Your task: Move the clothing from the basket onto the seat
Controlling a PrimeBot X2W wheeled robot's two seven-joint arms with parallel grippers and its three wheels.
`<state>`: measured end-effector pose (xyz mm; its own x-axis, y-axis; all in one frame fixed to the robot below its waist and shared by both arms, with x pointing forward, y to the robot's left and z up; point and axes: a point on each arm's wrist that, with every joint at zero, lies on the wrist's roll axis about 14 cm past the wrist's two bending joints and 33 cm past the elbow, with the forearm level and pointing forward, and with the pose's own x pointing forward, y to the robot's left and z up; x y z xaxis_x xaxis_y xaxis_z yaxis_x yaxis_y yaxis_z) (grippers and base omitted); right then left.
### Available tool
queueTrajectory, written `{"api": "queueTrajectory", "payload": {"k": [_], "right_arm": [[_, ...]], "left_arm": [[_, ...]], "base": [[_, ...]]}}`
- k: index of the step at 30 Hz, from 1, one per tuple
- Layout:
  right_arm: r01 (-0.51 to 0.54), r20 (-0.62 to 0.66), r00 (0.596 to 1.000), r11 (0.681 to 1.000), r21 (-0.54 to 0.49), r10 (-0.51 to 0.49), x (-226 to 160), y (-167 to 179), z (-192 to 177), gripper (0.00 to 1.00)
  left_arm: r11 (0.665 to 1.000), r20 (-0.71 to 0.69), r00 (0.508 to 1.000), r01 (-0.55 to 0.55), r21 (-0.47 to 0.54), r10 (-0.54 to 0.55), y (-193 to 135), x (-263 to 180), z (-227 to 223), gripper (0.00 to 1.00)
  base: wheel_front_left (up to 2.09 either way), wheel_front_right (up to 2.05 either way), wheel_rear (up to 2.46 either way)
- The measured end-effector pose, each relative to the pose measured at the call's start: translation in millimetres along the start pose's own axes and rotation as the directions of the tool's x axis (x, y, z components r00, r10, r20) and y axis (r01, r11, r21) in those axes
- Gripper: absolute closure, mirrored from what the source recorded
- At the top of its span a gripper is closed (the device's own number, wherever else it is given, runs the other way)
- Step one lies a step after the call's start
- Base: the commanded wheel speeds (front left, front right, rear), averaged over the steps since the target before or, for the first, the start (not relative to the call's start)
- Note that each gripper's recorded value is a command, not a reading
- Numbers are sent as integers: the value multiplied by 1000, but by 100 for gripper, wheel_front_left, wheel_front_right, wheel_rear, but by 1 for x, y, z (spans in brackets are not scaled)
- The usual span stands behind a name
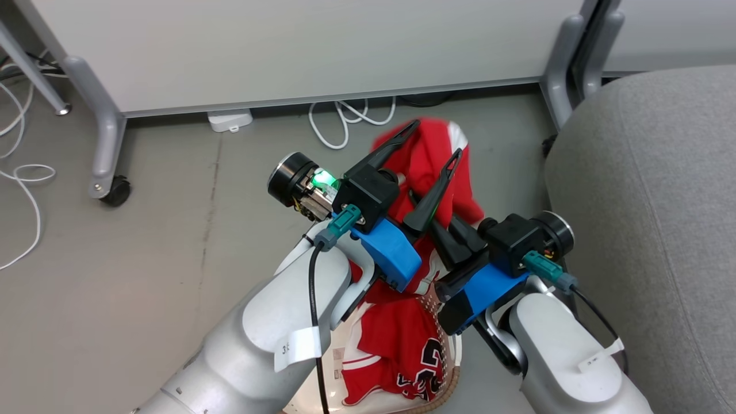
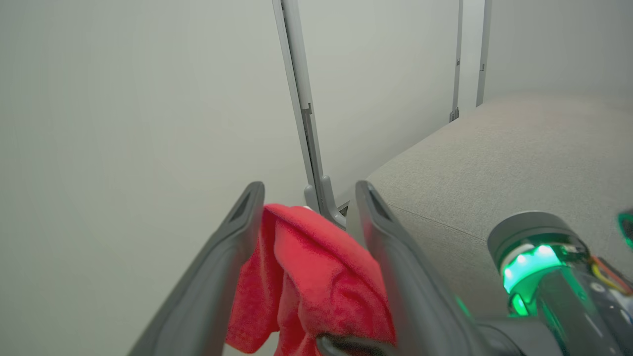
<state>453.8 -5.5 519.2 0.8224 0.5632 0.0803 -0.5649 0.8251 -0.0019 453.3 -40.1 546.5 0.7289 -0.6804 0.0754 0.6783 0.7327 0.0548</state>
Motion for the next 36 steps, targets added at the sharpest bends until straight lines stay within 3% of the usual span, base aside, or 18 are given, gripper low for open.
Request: {"api": "queueTrajectory", "payload": {"k": [9, 17, 22, 29, 36], "right_arm": [[131, 13, 991, 991, -7, -131, -17, -44, 2, 100], [293, -8, 956, 956, -33, -293, -54, -95, -4, 100], [405, -5, 914, 913, -51, -406, -85, -129, -2, 100], [553, 11, 832, 830, -77, -554, -135, -168, 6, 100], [655, 9, 753, 748, -108, -658, -184, -189, 10, 100]], "left_arm": [[998, -10, 998, 55, -25, -56, -15, 17, -13, 0], [988, -5, 990, 144, -49, -144, -42, 35, -24, 0], [976, -8, 978, 206, -67, -207, -62, 45, -33, 0], [948, -6, 952, 303, -94, -305, -96, 56, -43, 0], [908, -5, 914, 402, -117, -405, -132, 61, -53, 0]], "base": [[0, 0, 0], [0, 0, 0], [0, 0, 0], [0, 0, 0], [0, 0, 0]]}}
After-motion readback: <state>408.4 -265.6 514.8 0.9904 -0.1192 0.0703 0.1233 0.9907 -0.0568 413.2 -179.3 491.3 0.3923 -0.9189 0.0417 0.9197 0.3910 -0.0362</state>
